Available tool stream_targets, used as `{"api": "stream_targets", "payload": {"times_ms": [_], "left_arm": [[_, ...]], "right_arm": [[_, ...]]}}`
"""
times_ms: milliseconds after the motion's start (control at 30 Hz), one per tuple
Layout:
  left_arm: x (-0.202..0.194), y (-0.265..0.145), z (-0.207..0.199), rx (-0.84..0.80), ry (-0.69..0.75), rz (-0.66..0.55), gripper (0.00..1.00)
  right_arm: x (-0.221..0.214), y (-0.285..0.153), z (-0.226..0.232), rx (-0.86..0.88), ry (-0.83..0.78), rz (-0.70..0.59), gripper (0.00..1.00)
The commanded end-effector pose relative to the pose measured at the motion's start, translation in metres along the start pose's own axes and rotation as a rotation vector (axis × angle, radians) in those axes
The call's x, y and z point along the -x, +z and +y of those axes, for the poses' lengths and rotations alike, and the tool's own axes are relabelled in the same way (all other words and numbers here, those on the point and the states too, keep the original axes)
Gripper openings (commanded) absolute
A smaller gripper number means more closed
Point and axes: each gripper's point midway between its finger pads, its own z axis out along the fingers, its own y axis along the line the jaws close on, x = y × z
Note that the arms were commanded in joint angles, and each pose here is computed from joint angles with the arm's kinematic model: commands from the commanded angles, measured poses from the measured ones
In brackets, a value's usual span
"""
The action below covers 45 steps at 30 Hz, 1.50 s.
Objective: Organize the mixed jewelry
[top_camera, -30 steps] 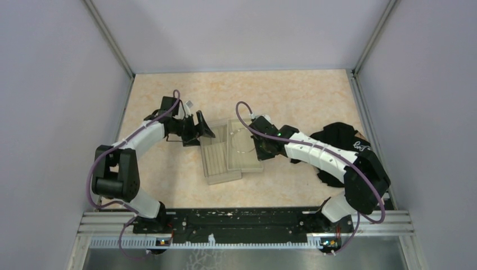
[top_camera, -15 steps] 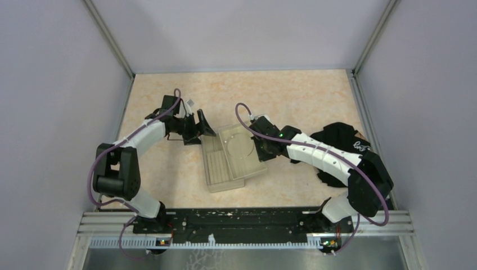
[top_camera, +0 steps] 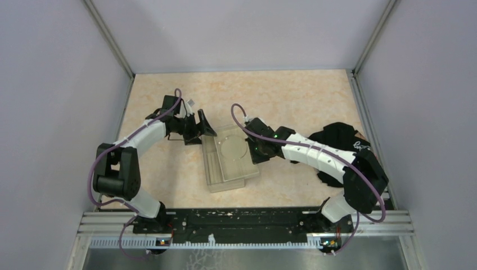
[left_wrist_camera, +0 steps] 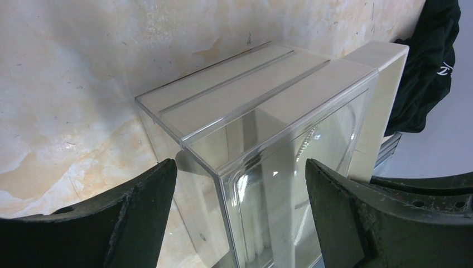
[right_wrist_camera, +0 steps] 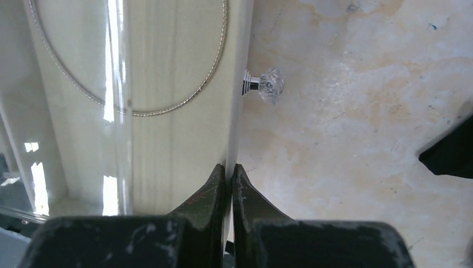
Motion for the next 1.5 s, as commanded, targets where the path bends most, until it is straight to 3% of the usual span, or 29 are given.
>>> {"api": "stream_targets", "payload": {"times_ms": [0, 167, 300, 367, 433, 533, 600, 733, 833, 1167, 1467], "left_arm": [[-0.003, -0.004, -0.024, -0.083, 0.028, 0.005, 0.90], [-0.003, -0.005, -0.024, -0.080, 0.036, 0.001, 0.90], [-0.002, -0.007, -0.023, -0.070, 0.044, -0.005, 0.91], [0.000, -0.008, -0.025, -0.070, 0.050, -0.009, 0.91], [0.000, -0.010, -0.024, -0.062, 0.054, -0.009, 0.90], [0.003, -0.012, -0.026, -0.056, 0.064, -0.015, 0.91], [0.004, -0.015, -0.027, -0.052, 0.071, -0.019, 0.91], [0.009, -0.022, -0.028, -0.023, 0.093, -0.037, 0.91], [0.012, -0.030, -0.024, 0.019, 0.107, -0.055, 0.91], [-0.012, -0.036, -0.016, 0.020, 0.137, -0.003, 0.92], [-0.024, -0.025, -0.033, -0.116, 0.097, 0.049, 0.91]], "right_arm": [[0.045, -0.017, 0.069, 0.226, -0.017, -0.129, 0.00], [0.048, -0.021, 0.087, 0.292, -0.056, -0.121, 0.03], [0.052, -0.025, 0.074, 0.254, -0.069, -0.133, 0.56], [0.054, -0.026, 0.061, 0.232, -0.057, -0.136, 0.63], [0.059, -0.029, 0.050, 0.221, -0.027, -0.151, 0.64], [0.070, -0.033, 0.032, 0.214, 0.065, -0.185, 0.61], [0.073, -0.033, 0.022, 0.201, 0.131, -0.194, 0.51], [0.066, -0.022, 0.014, 0.174, 0.187, -0.162, 0.19], [0.062, -0.013, 0.013, 0.161, 0.200, -0.133, 0.10], [0.059, 0.013, 0.028, 0.203, 0.185, -0.056, 0.05], [0.081, 0.011, 0.079, 0.401, 0.167, -0.065, 0.05]]}}
